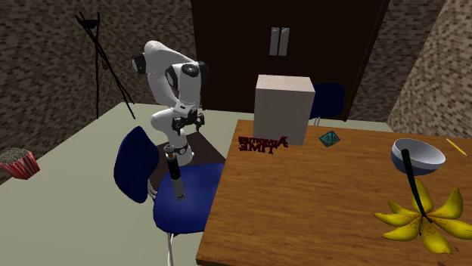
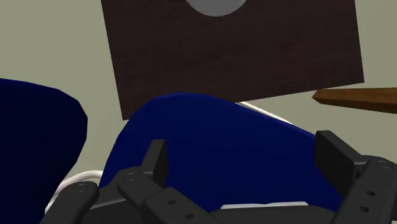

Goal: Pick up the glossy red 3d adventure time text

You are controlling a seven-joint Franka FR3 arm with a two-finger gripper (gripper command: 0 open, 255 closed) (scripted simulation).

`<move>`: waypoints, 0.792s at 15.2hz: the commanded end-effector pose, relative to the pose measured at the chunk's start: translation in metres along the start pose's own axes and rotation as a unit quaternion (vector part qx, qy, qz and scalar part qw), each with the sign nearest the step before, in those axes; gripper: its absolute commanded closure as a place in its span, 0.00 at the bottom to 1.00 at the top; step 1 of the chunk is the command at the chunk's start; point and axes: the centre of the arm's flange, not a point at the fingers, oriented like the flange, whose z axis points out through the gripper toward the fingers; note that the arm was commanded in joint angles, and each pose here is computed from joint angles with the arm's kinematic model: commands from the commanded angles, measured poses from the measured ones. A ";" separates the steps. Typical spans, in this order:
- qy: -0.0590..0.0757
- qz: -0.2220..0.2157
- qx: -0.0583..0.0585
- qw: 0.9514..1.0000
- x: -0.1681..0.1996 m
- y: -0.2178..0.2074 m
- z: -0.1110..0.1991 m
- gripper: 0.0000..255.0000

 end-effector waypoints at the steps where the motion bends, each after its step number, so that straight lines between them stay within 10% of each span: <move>1: 0.000 0.000 0.000 1.000 0.000 0.000 0.000 0.00; 12: 0.054 -0.172 0.000 0.984 0.105 -0.058 -0.048 0.00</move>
